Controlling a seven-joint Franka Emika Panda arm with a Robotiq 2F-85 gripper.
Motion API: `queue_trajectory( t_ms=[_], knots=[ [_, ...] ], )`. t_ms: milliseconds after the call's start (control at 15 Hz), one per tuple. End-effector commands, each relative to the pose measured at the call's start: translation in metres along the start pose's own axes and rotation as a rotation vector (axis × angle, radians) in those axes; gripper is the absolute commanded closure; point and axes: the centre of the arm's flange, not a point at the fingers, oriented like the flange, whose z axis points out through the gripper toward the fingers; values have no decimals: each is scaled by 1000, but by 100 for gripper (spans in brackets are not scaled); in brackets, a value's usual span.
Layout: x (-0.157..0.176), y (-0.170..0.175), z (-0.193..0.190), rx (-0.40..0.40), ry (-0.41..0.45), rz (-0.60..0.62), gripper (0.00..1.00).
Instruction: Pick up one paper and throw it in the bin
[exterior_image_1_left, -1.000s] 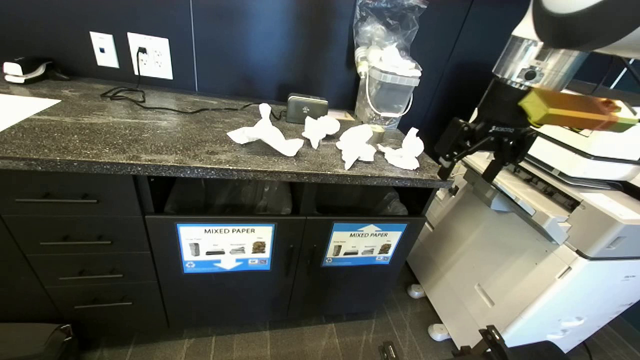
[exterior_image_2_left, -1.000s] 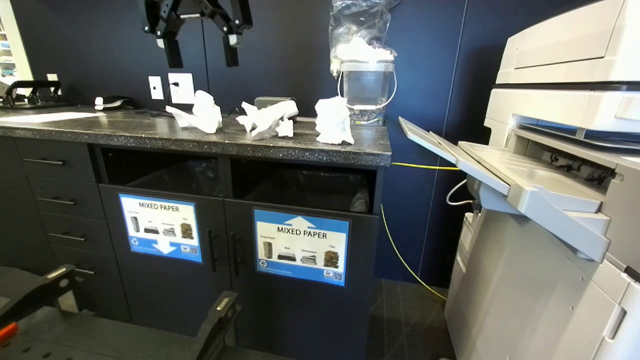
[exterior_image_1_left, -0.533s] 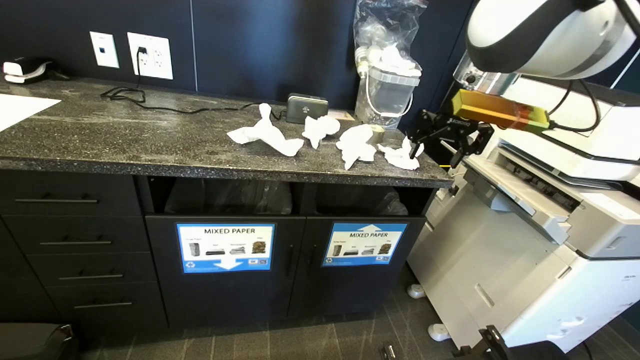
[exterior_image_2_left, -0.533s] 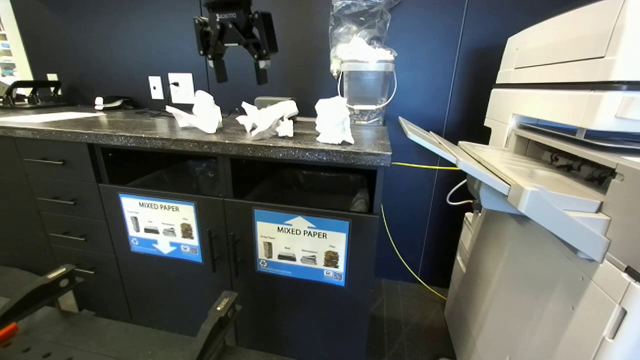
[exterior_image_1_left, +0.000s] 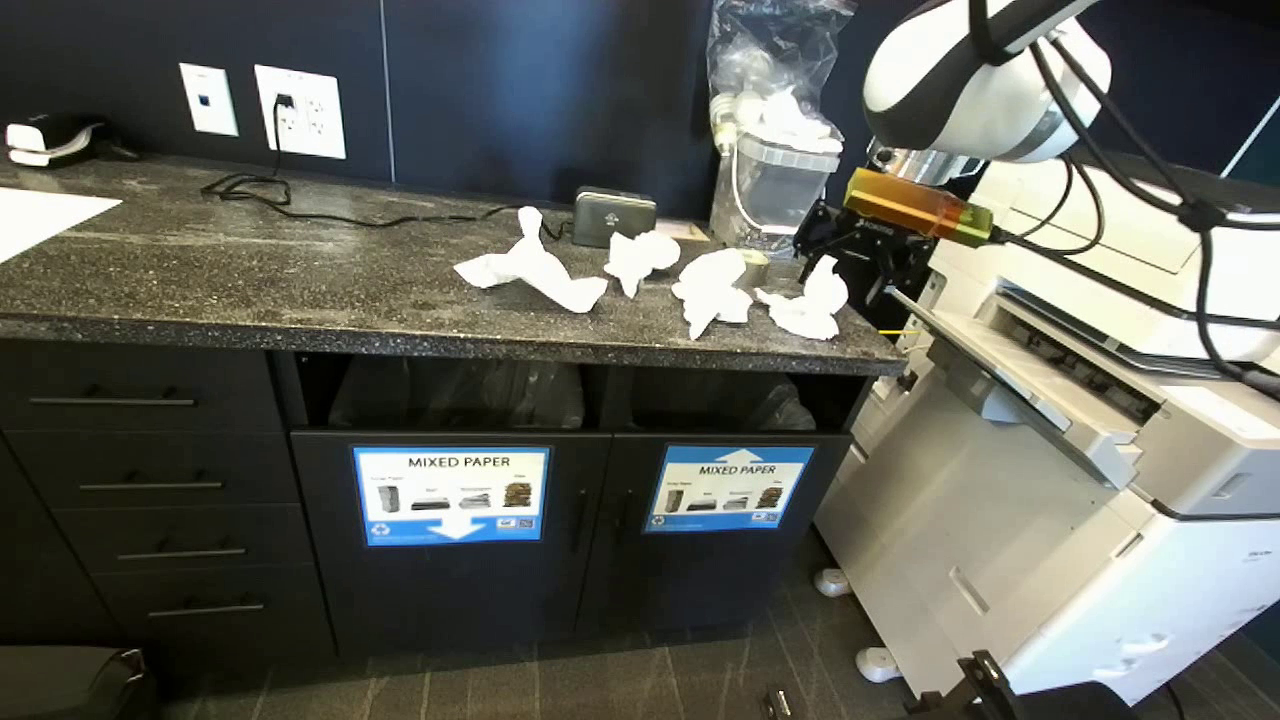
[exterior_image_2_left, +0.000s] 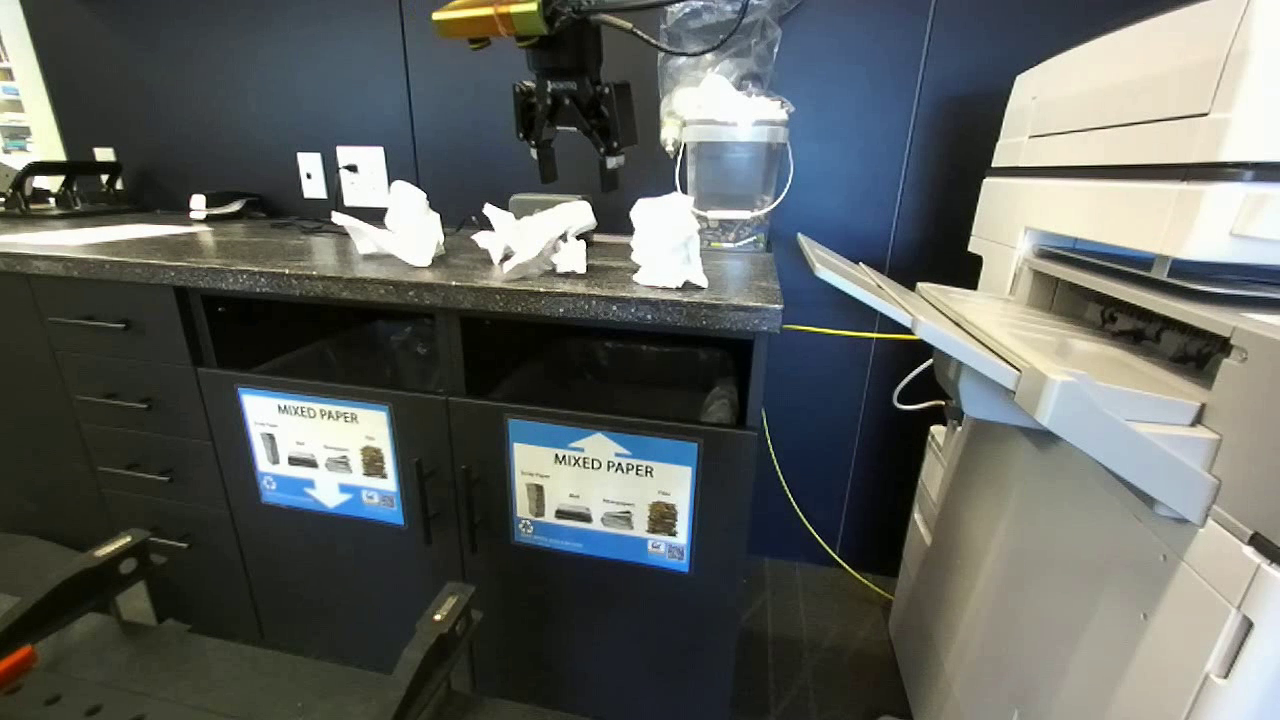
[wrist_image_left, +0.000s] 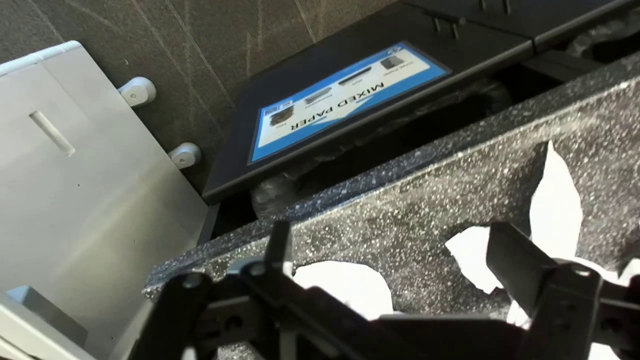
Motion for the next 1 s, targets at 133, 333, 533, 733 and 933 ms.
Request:
queue_trajectory(
  t_ms=[133,333,533,733,933],
  knots=[
    [84,-4,34,-3,106,181,0],
    [113,3,52,-8,124,230,0],
    [136,10,72,-21,119,252,0],
    [153,13,85,-37,120,261,0],
    [163,14,93,-58,91,258,0]
  ],
)
